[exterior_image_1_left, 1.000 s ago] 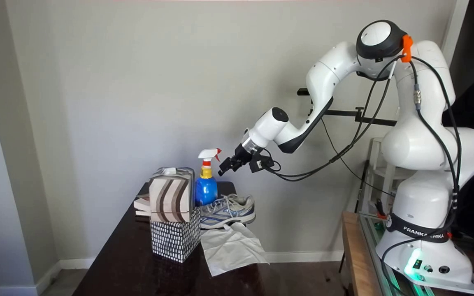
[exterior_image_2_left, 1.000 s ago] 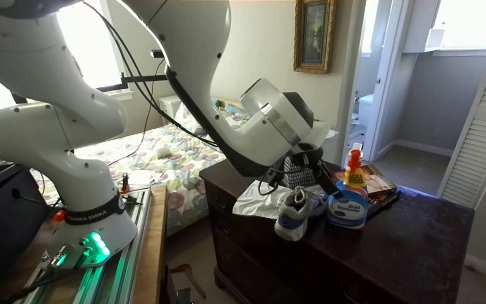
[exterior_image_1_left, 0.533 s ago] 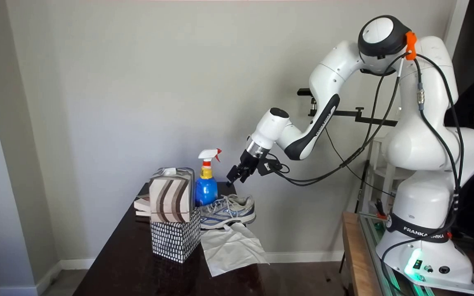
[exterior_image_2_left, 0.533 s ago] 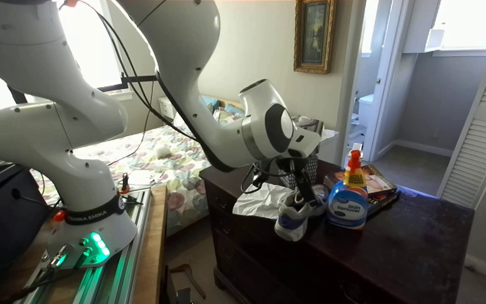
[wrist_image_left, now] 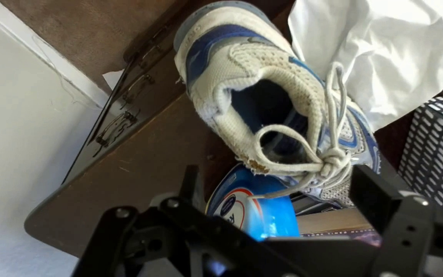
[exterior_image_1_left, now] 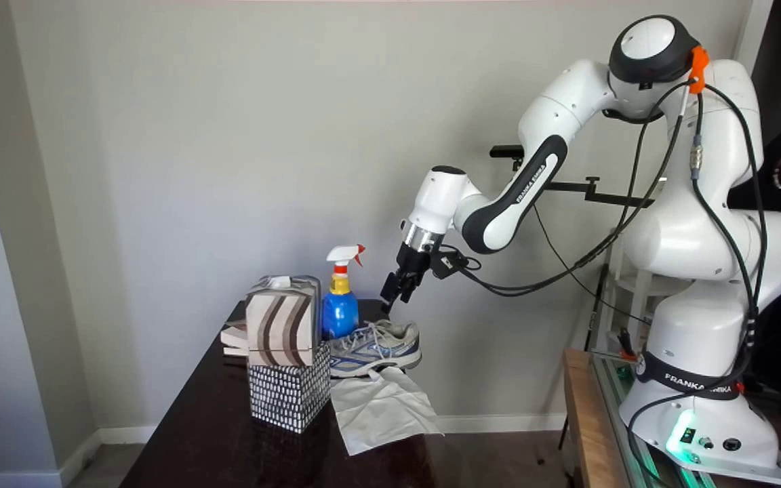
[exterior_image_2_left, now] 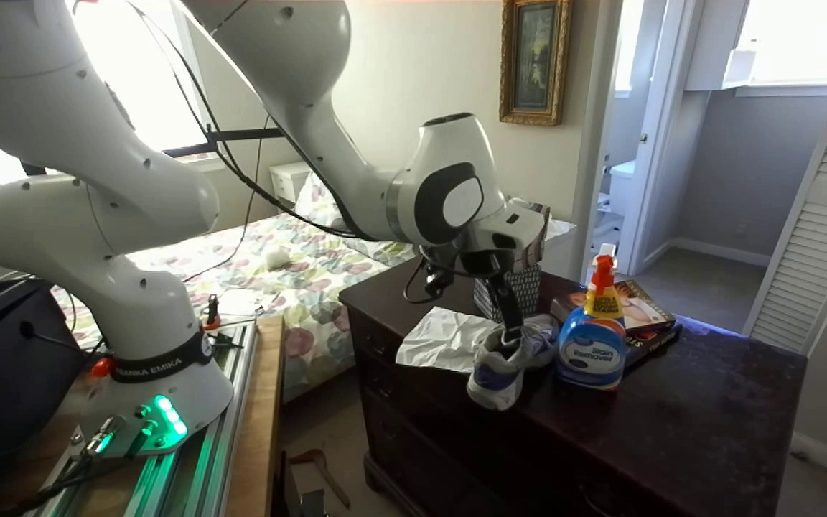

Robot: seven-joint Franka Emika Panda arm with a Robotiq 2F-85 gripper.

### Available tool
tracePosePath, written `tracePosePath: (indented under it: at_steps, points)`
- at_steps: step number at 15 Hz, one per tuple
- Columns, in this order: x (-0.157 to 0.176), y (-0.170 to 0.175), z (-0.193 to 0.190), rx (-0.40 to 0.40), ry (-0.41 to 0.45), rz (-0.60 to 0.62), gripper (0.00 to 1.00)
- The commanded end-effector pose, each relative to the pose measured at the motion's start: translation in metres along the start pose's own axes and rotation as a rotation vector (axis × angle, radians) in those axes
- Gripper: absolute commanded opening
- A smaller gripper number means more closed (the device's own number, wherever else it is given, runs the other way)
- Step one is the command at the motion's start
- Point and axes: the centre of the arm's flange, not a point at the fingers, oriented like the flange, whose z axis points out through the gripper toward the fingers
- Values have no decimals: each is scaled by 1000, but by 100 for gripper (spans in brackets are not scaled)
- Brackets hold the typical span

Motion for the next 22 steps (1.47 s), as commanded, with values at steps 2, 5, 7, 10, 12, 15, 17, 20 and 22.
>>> tracePosePath:
  at_steps: [2,5,7,10,12,15,17,20,22]
  points:
    - [18,14,-55,-9,-51,-123,100]
    - [24,15,-71,-14,-76,-204,100]
    - [28,15,-80,-18,-85,-250,100]
    - [34,16,-89,47,-119,-278,100]
    - [37,15,-93,82,-138,-305,100]
    - [40,12,-102,87,-170,-349,100]
    - [41,10,-109,81,-184,-371,100]
    - [43,8,-118,61,-194,-407,100]
    - [42,6,-122,56,-181,-440,100]
